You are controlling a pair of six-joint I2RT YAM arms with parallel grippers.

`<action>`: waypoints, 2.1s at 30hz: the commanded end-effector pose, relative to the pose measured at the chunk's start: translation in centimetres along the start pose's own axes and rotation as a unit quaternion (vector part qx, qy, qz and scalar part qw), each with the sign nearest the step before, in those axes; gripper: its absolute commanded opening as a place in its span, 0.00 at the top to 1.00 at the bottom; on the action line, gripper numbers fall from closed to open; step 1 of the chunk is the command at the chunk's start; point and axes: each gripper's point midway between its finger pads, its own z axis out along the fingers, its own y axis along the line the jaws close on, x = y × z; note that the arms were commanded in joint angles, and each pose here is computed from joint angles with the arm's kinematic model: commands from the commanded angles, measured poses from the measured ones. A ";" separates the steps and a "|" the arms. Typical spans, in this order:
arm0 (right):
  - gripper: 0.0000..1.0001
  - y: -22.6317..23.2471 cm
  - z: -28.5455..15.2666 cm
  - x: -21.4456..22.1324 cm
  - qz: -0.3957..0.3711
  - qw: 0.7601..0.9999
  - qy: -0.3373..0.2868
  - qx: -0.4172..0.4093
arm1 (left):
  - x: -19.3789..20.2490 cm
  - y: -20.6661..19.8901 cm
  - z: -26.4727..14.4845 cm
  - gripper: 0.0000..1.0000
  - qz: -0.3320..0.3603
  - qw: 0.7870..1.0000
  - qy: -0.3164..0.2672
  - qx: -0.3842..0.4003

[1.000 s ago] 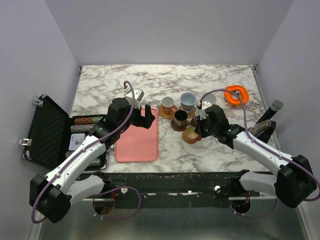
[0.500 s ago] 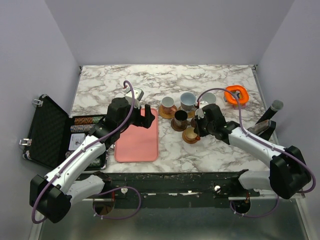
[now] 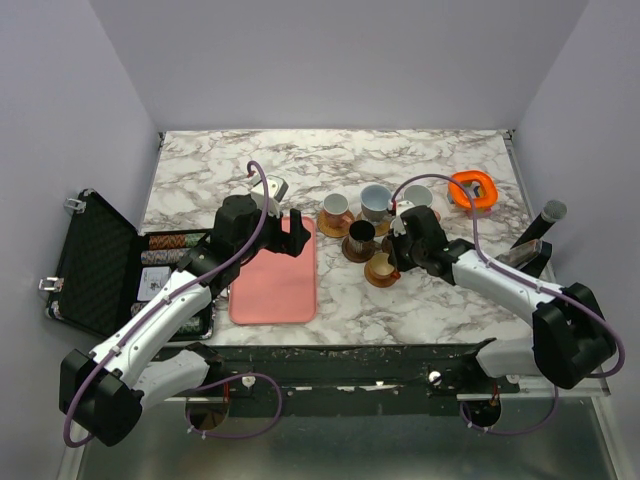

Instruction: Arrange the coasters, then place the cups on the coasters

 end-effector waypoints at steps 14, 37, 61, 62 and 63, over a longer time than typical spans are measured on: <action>0.99 -0.8 0.4 -2.0 -0.014 1.000 -0.015 0.020 | -0.3 -0.3 0.2 0.07 0.002 1.000 -0.006 0.015; 0.73 -1.2 0.5 -1.9 -0.011 0.999 -0.009 0.032 | -0.2 -0.4 0.2 0.07 0.000 1.000 -0.004 0.017; 0.34 -1.0 -2.6 -3.9 -0.021 0.995 -0.092 0.021 | -1.0 1.9 -0.5 0.05 -0.013 0.999 -0.027 -0.045; 0.34 -1.2 -3.0 -4.3 -0.023 0.994 -0.102 0.026 | -1.1 2.1 -0.6 0.05 -0.014 0.998 -0.030 -0.049; 0.34 -1.4 -3.4 -4.7 -0.021 0.993 -0.113 0.034 | -1.3 2.2 -0.7 0.04 -0.015 0.998 -0.036 -0.052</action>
